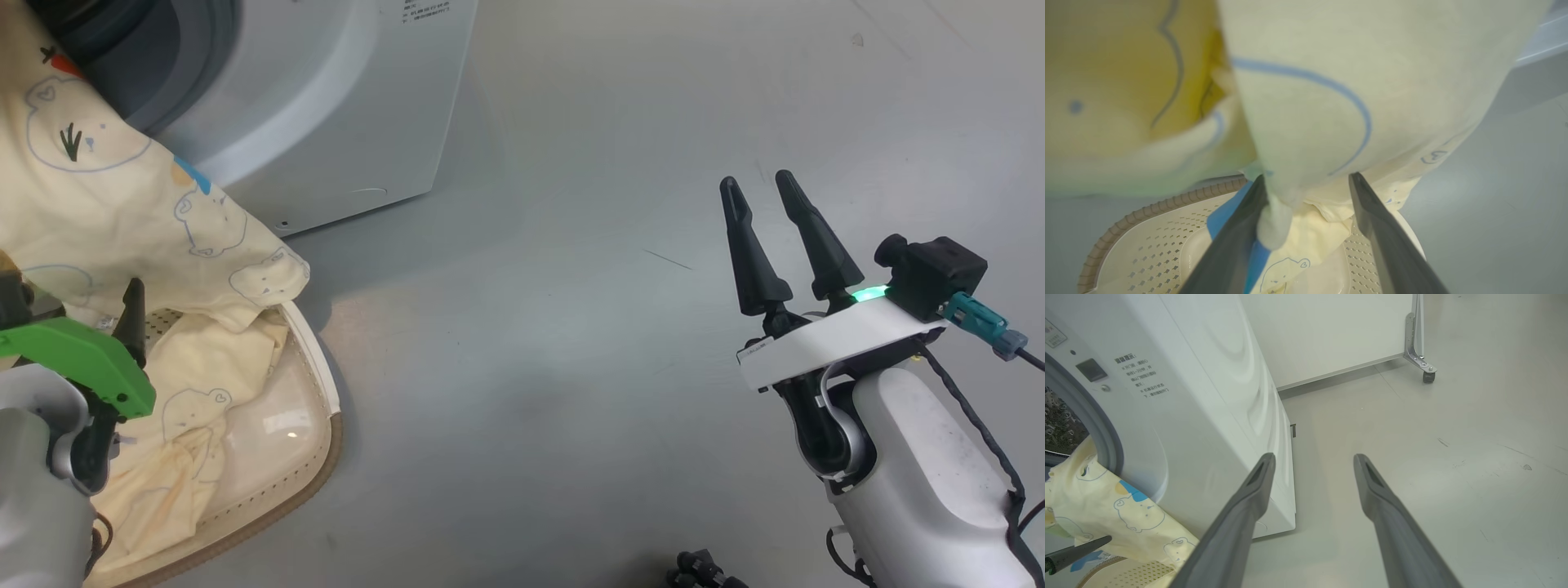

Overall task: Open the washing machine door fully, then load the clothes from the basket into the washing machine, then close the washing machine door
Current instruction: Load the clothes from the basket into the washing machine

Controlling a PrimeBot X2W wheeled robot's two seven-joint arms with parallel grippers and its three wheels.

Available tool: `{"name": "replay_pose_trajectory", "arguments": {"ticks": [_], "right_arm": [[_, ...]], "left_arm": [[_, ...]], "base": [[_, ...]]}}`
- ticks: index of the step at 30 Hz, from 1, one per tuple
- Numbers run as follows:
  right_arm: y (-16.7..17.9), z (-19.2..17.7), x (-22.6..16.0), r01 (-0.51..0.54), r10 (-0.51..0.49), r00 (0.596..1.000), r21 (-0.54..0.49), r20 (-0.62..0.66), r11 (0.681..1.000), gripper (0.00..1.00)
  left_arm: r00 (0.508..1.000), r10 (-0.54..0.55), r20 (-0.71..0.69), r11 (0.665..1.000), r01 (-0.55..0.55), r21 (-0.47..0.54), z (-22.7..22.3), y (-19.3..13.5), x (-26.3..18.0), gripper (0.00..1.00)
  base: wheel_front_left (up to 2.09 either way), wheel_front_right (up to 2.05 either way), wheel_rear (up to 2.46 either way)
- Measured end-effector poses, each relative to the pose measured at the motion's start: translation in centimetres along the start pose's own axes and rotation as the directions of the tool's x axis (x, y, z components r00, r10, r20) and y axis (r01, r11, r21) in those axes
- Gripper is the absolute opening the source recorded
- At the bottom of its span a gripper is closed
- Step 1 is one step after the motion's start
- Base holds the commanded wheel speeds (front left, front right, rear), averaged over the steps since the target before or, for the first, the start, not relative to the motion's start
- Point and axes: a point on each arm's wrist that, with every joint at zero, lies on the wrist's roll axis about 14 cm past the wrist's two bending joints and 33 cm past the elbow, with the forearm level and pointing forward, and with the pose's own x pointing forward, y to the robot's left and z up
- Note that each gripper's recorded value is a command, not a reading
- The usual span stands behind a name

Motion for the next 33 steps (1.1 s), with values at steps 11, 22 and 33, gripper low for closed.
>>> {"name": "replay_pose_trajectory", "arguments": {"ticks": [11, 22, 33], "right_arm": [[0.1, 0.4, 0.7, -0.009, 0.009, 1.000, -0.002, 0.014, 1.000, 1.00], [0.9, 0.9, 1.1, -0.029, 0.029, 0.999, 0.009, 0.032, 1.000, 1.00], [1.9, 1.0, 1.2, -0.059, 0.059, 0.998, 0.021, 0.039, 0.998, 1.00]], "left_arm": [[0.995, -0.075, 0.062, 0.997, 0.075, 0.013, 1.6, -3.1, 0.6, 0.00], [0.956, -0.099, 0.274, 0.994, 0.108, -0.018, 6.1, -4.1, -1.3, 0.00], [0.872, -0.069, 0.485, 0.996, 0.090, -0.021, 11.3, -2.4, -5.4, 0.00]], "base": [[0.00, 0.00, 0.00], [0.00, 0.00, 0.00], [0.00, 0.00, 0.00]]}}
